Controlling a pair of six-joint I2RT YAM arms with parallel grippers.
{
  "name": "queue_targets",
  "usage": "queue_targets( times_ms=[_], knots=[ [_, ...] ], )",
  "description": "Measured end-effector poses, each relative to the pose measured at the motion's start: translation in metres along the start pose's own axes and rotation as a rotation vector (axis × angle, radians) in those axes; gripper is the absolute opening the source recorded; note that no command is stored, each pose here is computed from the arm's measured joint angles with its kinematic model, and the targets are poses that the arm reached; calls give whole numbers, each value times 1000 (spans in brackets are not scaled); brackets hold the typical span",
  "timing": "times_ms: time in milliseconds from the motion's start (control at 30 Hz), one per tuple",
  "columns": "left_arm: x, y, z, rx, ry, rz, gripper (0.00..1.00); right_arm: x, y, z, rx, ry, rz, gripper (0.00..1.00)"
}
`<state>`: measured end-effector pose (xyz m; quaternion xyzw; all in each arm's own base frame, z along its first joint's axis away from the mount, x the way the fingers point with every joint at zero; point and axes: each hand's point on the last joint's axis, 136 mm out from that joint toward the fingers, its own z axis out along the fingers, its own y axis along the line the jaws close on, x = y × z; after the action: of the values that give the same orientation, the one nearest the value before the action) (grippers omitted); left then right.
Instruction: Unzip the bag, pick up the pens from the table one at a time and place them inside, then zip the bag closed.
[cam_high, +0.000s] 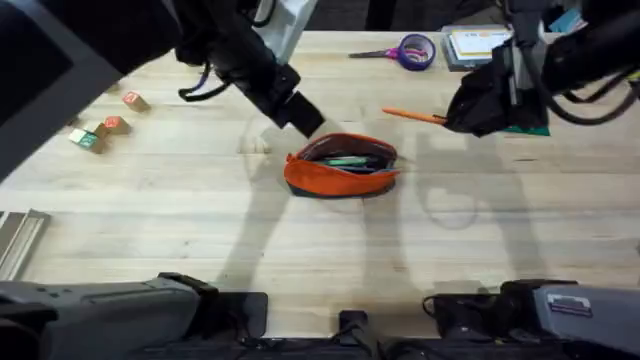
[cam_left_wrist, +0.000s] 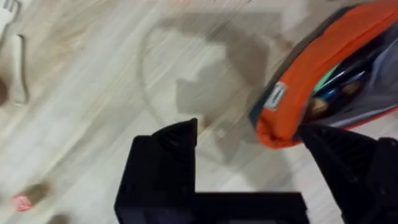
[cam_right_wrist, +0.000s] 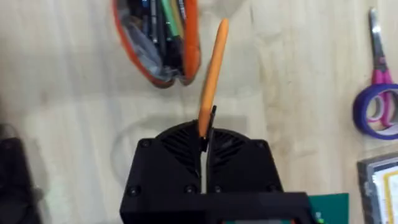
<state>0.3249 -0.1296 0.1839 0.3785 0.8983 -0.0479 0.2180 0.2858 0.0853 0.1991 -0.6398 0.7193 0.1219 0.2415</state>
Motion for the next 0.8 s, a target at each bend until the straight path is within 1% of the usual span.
queue_targets(
  times_ms=[67,267,367,467,667,800],
  knots=[
    [5,5,-1,-5,11,62,993,-1,8,-3,-16,3,5,33],
    [19,9,-2,11,52,273,993,-12,26,1,-78,4,-22,33],
    [26,15,-4,22,60,345,993,-18,35,5,-110,18,-50,33],
    [30,24,-6,41,34,382,993,-20,43,8,-135,46,-79,33],
    [34,40,-16,102,-90,395,993,-24,47,12,-149,64,-113,33],
    [36,39,-24,160,-176,402,993,-25,49,16,-166,67,-119,33]
  ],
)
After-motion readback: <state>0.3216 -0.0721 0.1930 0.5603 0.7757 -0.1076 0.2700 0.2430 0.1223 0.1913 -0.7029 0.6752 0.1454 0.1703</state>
